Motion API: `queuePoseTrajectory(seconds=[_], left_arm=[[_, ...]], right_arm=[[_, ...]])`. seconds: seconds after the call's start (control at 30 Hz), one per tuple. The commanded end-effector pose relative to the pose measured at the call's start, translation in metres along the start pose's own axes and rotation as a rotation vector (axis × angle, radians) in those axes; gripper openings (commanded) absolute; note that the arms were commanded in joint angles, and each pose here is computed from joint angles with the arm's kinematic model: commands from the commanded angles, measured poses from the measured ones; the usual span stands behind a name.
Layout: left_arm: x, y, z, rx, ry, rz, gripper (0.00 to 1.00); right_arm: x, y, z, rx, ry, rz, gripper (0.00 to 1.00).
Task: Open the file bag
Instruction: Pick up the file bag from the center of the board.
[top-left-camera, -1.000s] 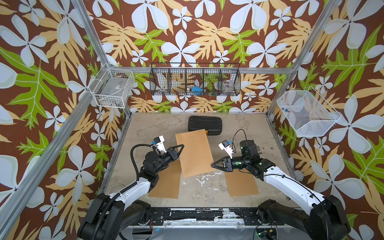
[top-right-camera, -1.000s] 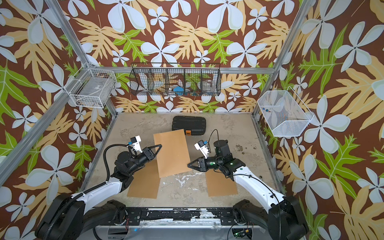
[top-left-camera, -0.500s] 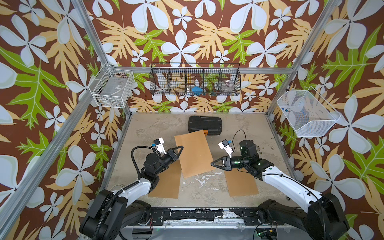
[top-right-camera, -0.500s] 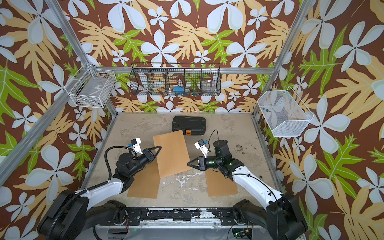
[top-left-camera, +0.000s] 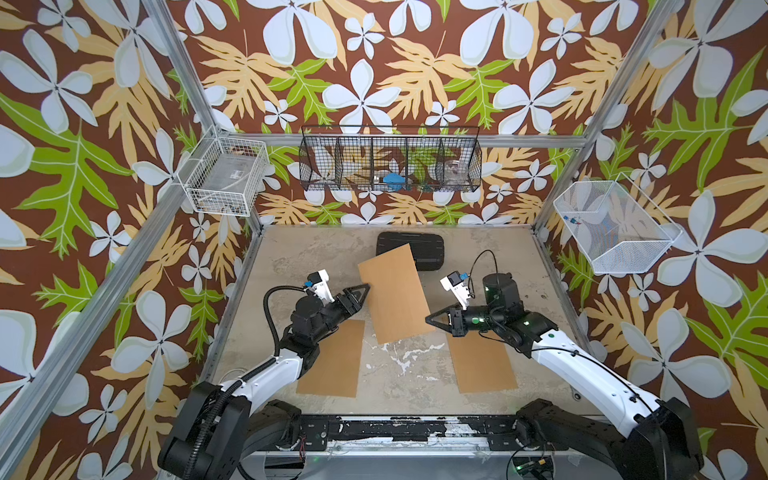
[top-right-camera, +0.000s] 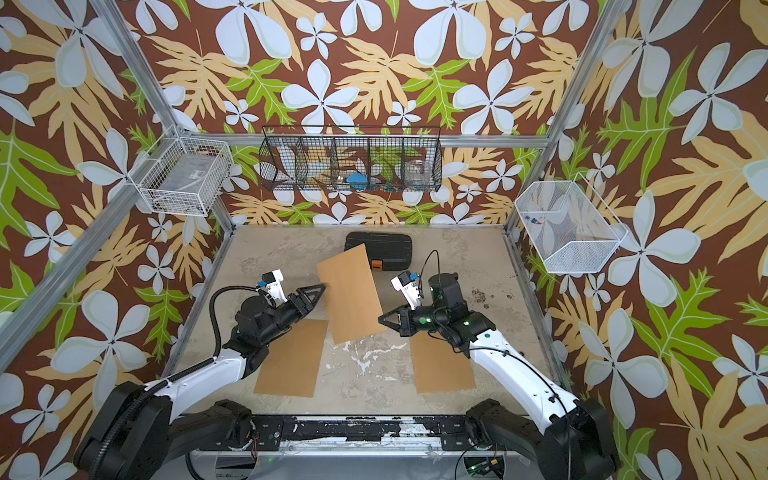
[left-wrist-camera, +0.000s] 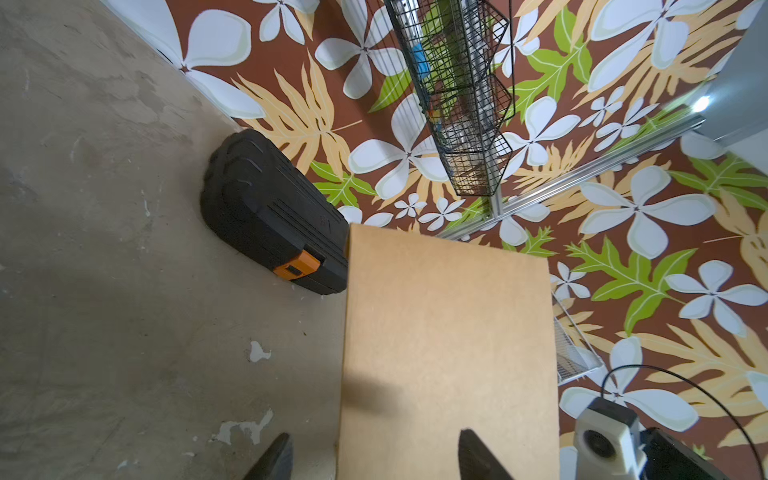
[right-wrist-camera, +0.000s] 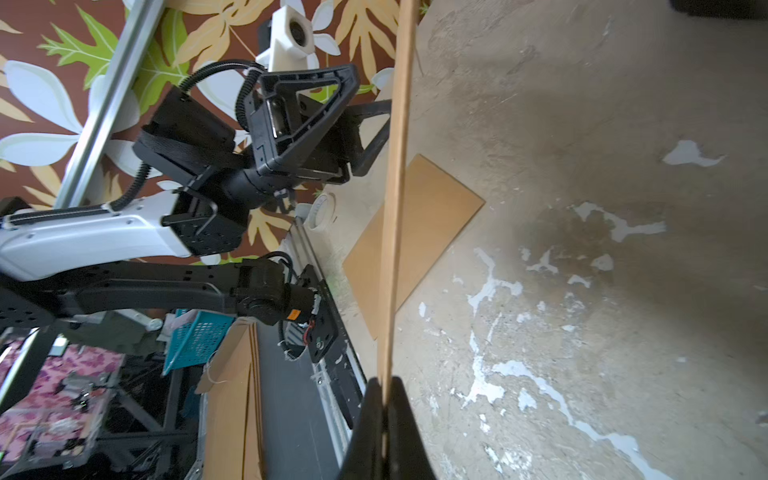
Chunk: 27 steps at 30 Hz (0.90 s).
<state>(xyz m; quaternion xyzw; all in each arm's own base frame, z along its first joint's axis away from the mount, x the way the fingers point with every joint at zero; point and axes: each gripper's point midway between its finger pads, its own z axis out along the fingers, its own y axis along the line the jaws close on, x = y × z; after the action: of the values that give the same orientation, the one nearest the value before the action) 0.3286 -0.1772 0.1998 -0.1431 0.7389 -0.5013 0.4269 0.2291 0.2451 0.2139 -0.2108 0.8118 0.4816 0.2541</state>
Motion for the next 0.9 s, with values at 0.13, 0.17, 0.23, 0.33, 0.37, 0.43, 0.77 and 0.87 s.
queuePoseTrajectory(seconds=[0.13,0.17,0.23,0.33,0.37,0.43,0.77,0.87], left_arm=[[-0.004,0.025,0.004,-0.201,0.037,0.081,0.76],[-0.004,0.024,0.005,-0.21,0.052,0.084,0.77],[-0.006,0.02,0.008,-0.218,0.07,0.089,0.78],[-0.008,0.012,0.012,-0.249,0.09,0.118,0.87],[-0.01,0.009,0.013,-0.269,0.096,0.139,0.88],[-0.01,-0.002,0.017,-0.293,0.115,0.186,0.9],[0.0,-0.067,0.044,-0.376,0.185,0.36,0.9],[0.009,-0.079,0.055,-0.398,0.213,0.398,0.91]], right_arm=[[0.008,-0.026,-0.007,0.182,0.019,-0.03,0.02],[0.009,-0.029,-0.007,0.206,0.02,-0.03,0.01],[0.01,-0.032,-0.006,0.242,0.023,-0.04,0.01],[0.013,-0.032,0.0,0.297,0.037,-0.07,0.01],[0.014,-0.032,0.002,0.31,0.042,-0.078,0.01],[0.015,-0.034,0.006,0.333,0.044,-0.08,0.01],[0.009,-0.025,0.011,0.443,0.061,-0.163,0.0],[0.004,-0.018,0.011,0.46,0.056,-0.185,0.0]])
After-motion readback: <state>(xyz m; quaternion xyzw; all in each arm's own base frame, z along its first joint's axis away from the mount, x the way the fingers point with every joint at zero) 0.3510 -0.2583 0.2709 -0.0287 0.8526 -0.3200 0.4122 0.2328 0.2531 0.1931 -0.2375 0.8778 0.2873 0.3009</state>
